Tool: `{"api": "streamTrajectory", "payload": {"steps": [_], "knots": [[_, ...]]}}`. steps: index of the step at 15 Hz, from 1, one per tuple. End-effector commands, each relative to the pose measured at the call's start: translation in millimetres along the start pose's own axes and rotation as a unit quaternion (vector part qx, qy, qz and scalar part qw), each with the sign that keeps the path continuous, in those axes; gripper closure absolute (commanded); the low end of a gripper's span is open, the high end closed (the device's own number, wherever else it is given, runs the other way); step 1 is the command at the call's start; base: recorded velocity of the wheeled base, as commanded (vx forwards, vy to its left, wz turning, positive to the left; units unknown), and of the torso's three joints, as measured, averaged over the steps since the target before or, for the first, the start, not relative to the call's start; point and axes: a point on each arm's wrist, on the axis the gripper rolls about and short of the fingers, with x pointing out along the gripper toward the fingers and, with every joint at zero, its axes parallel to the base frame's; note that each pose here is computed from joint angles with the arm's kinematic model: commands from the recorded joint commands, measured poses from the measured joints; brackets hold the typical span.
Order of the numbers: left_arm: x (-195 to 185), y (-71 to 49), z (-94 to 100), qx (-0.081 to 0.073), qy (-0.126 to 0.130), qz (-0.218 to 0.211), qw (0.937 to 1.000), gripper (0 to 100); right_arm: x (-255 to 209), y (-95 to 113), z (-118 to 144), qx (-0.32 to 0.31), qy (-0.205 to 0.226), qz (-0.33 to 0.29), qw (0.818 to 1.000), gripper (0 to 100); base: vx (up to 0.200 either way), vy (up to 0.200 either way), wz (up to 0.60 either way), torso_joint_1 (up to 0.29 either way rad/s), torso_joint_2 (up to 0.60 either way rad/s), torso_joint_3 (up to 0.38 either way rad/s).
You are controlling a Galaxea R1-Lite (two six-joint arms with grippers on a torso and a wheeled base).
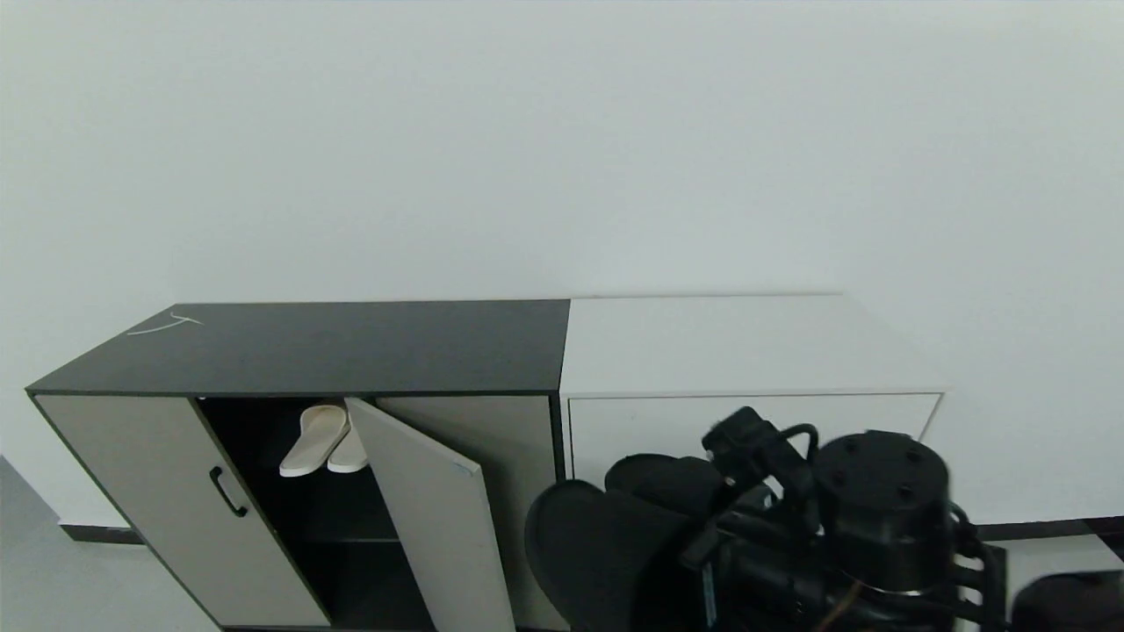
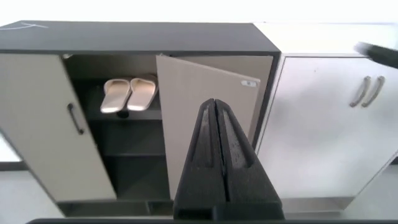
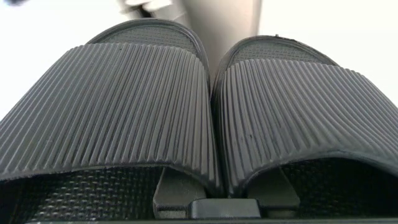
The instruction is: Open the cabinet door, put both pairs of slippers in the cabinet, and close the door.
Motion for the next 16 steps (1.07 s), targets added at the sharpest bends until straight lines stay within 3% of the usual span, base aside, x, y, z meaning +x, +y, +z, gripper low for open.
{"api": "streamTrajectory", "payload": {"steps": [1, 3, 16], "knots": [[0.1, 0.0, 0.0, 0.0, 0.001, 0.0, 1.0, 100, -47.5, -0.4, -2.2, -0.004, -0.031, 0.066, 0.997, 100, 0.0, 0.2, 0.0, 0.002, -0.01, 0.002], [0.1, 0.0, 0.0, 0.0, 0.001, 0.0, 1.0, 100, -48.3, -5.5, -9.0, -0.028, -0.02, 0.071, 0.997, 100, 0.0, 0.2, 0.0, -0.01, -0.01, 0.009], [0.1, 0.0, 0.0, -0.002, 0.001, 0.0, 1.0, 100, -51.7, -9.0, -15.7, -0.029, -0.01, 0.072, 0.997, 100, 0.0, 0.2, 0.0, 0.004, 0.0, 0.001]]}}
